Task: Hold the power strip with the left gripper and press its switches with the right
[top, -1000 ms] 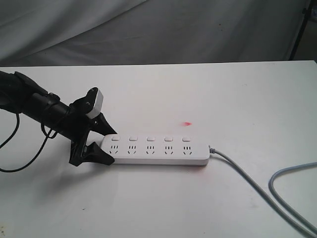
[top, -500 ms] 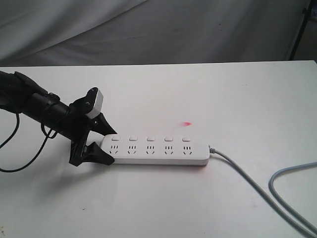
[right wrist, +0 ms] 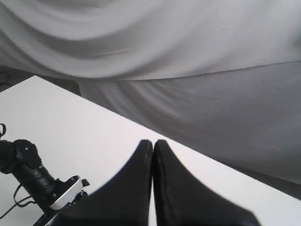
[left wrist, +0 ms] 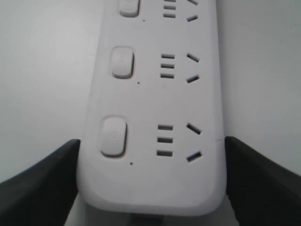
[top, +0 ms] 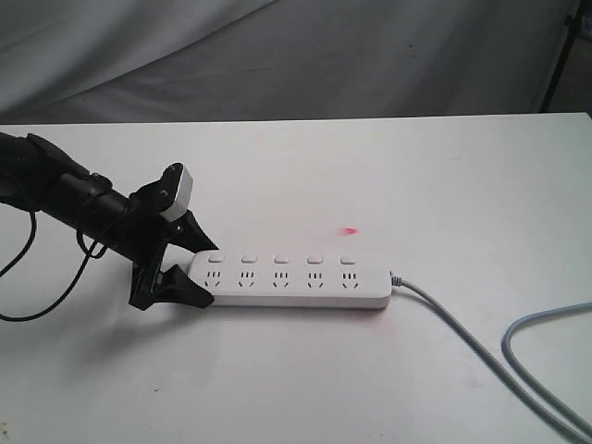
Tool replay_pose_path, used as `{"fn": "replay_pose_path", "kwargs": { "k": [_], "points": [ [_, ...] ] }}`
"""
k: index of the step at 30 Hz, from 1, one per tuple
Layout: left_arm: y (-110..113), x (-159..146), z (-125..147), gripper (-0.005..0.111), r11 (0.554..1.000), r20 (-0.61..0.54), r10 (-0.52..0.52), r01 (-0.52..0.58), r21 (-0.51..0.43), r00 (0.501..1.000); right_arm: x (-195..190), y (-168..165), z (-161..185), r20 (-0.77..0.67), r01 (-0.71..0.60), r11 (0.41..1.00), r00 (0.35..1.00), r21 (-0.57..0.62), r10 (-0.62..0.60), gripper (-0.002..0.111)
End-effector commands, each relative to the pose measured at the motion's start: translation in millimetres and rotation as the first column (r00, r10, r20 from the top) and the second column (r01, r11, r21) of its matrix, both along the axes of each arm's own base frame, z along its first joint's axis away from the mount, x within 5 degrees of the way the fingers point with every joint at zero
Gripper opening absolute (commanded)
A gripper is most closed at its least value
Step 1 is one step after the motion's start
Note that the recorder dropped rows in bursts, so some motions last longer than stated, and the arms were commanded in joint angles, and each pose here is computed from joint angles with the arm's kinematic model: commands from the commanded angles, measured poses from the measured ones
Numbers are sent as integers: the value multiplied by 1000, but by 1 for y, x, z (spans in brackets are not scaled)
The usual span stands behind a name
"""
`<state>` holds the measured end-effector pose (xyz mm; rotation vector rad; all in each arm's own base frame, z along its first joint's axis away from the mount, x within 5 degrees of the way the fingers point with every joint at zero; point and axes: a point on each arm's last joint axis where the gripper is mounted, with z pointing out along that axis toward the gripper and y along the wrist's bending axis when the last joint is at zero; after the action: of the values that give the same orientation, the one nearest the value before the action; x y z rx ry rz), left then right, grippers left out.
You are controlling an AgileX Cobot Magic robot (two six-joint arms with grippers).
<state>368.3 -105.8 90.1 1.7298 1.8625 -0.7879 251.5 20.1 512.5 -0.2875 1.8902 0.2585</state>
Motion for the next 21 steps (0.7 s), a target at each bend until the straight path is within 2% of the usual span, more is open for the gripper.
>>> {"fn": "replay_pose_path", "kwargs": {
  "k": [1, 4, 9, 14, 21],
  "points": [
    [-1, 0, -2, 39, 1000, 9, 5, -6, 11, 1000, 19, 9, -15, -45, -165, 986, 985, -24, 164, 0],
    [-1, 0, -2, 39, 1000, 9, 5, -6, 11, 1000, 30, 17, -27, -53, -331, 937, 944, -115, 327, 0],
    [-1, 0, -2, 39, 1000, 9, 5, -6, 11, 1000, 34, 19, -32, -52, -383, 911, 924, -152, 380, 0],
    [-1, 0, -2, 39, 1000, 9, 5, -6, 11, 1000, 39, 21, -43, -118, -445, 883, 895, -151, 431, 0],
    [-1, 0, -2, 39, 1000, 9, 5, -6, 11, 1000, 55, 25, -60, -142, -538, 819, 843, -200, 519, 0]
  ]
}}
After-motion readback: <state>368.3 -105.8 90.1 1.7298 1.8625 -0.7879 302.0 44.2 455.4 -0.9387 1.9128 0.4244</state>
